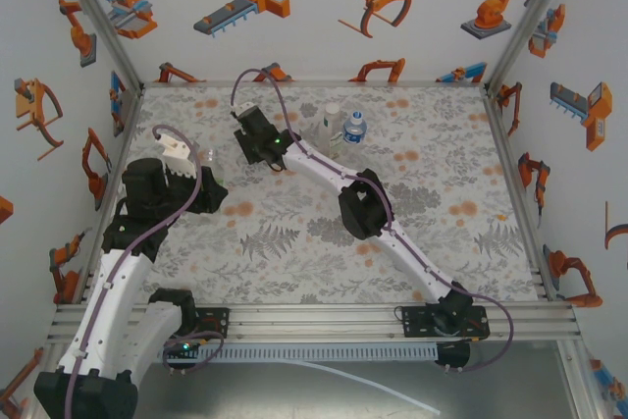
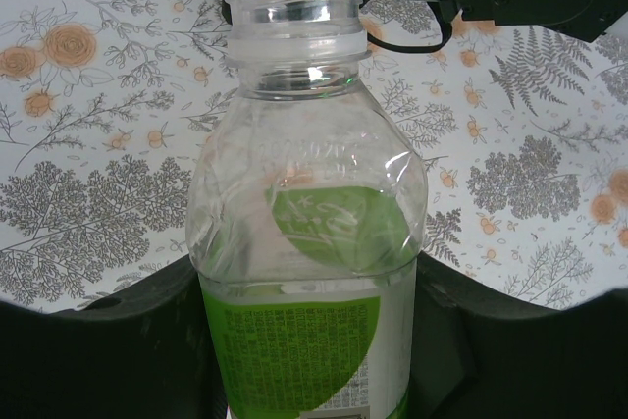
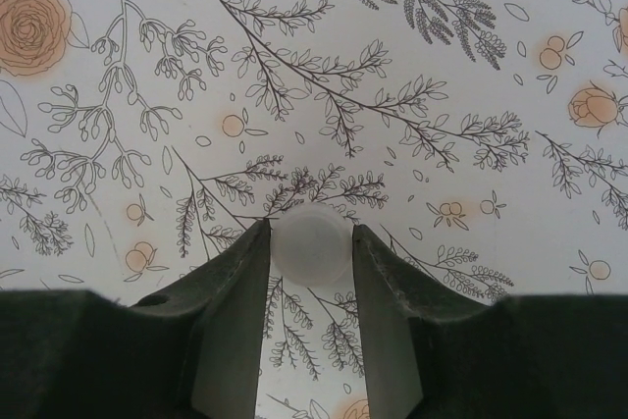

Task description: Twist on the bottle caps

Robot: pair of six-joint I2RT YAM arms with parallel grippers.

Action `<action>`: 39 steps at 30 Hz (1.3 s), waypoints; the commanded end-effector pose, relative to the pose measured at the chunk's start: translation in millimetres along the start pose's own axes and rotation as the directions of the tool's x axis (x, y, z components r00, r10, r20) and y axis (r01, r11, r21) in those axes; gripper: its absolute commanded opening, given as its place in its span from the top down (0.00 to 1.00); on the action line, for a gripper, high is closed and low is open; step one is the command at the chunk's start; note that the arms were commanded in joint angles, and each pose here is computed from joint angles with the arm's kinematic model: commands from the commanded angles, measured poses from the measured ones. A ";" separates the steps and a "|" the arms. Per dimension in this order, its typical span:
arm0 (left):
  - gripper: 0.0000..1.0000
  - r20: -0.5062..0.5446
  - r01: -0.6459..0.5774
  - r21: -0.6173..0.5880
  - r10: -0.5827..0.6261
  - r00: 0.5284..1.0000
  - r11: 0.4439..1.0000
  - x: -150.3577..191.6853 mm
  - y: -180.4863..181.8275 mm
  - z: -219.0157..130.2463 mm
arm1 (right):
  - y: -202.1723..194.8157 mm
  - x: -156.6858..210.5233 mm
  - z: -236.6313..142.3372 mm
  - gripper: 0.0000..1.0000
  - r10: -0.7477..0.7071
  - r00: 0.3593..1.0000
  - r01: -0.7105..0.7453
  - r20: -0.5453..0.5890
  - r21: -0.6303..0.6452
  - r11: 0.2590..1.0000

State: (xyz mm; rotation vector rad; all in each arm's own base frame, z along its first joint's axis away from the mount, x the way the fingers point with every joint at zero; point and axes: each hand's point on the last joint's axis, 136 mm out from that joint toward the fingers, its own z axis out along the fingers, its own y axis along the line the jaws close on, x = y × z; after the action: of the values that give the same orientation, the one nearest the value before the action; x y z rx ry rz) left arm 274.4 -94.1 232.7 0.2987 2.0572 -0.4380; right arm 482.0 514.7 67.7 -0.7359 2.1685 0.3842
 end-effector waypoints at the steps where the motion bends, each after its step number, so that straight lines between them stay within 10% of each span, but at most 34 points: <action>1: 0.92 0.009 -0.012 0.015 0.011 1.000 1.000 -3.1 -2.4 -2.0 | 2.3 5.9 1.1 0.64 -0.016 1.000 0.015 -0.026 -0.002 1.000; 14: 0.92 0.006 -0.008 0.013 0.008 1.000 1.000 -1.2 -2.7 -4.4 | 8.6 25.0 -54.9 0.64 -0.004 0.991 0.008 -0.131 0.031 0.999; 39: 0.92 -0.055 -0.049 0.019 0.050 0.997 0.999 10.9 -8.3 2.9 | -68.2 202.9 -278.4 0.65 0.270 0.931 -0.214 -0.246 0.232 0.949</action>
State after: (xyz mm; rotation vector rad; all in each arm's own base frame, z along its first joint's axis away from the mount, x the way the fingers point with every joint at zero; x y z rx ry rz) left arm 268.6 -101.5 220.4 0.3423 2.1069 -0.4451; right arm 256.6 259.7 79.4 -0.5316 2.5560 0.1860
